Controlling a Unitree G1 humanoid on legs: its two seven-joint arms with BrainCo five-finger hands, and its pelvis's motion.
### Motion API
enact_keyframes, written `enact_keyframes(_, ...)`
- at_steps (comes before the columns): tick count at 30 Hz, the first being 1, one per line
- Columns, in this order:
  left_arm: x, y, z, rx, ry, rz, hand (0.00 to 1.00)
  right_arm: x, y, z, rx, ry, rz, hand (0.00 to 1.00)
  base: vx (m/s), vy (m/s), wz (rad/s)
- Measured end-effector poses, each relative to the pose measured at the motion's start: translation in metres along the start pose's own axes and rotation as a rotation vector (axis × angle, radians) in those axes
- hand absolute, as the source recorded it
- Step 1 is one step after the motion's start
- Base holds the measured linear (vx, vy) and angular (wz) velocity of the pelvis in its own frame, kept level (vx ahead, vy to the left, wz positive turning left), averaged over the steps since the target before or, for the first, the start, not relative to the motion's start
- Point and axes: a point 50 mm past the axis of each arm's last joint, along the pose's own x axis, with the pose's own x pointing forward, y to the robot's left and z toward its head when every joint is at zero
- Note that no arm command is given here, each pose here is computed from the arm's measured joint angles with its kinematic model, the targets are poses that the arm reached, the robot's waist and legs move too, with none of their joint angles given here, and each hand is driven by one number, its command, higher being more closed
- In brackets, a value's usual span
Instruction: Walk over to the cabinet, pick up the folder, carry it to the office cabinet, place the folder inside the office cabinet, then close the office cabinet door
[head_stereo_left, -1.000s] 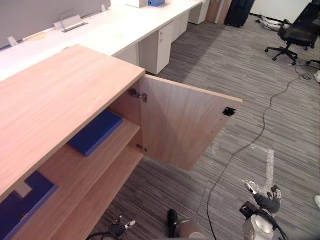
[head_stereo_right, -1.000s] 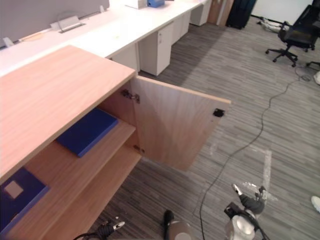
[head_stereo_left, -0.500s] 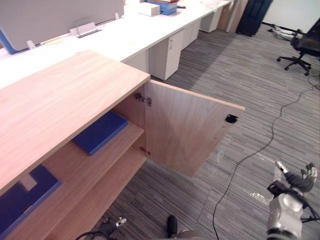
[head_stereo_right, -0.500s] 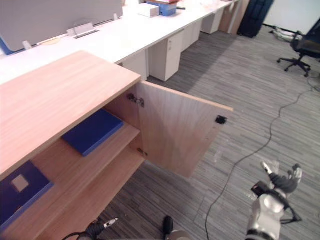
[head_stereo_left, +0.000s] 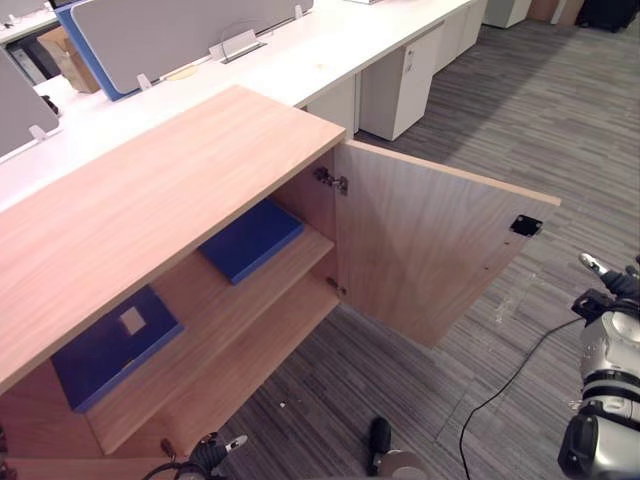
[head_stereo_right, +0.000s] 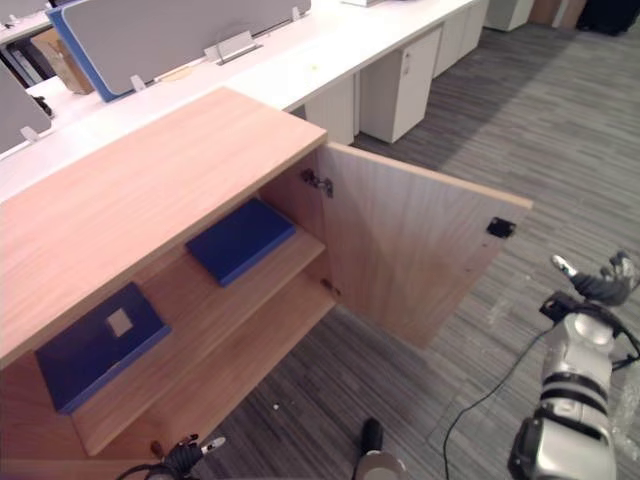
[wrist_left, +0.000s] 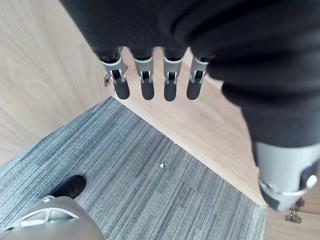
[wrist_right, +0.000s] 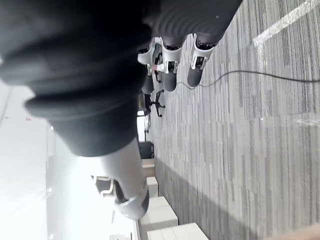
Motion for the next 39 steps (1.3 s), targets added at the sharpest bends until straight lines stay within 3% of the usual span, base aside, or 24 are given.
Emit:
enact_keyframes(4,-0.001,-0.004,0.001,0.01,-0.011,-0.029,0.0,0.007,0.016,0.012,0.023,0.004,0.063,0.0,0.0,0.02,0.14)
enact_keyframes(11,-0.002,-0.011,0.009,0.04,-0.057,-0.073,0.0,0.004,0.068,0.031,-0.123,-0.049,0.321,0.0,0.01,0.022,0.14)
enact_keyframes(20,-0.005,-0.017,0.019,0.075,-0.123,-0.128,0.0,-0.004,0.088,0.045,-0.298,-0.12,0.497,0.0,0.03,0.013,-0.12)
enact_keyframes(29,-0.004,-0.017,0.024,0.121,-0.151,-0.144,0.0,-0.044,0.109,0.029,-0.478,-0.209,0.797,0.0,0.01,-0.029,-0.13)
enact_keyframes(32,-0.006,-0.02,0.02,0.147,-0.143,-0.149,0.0,-0.083,0.122,0.022,-0.575,-0.286,1.031,0.0,-0.04,-0.027,-0.5)
enact_keyframes(34,-0.003,-0.009,0.026,0.147,-0.155,-0.112,0.0,-0.121,0.139,0.015,-0.614,-0.34,1.28,0.0,-0.03,-0.085,-0.43)
enact_keyframes(39,-0.003,-0.026,0.033,0.213,-0.175,-0.166,0.0,-0.245,0.159,-0.045,-0.593,-0.196,2.027,0.0,0.04,-0.177,0.24)
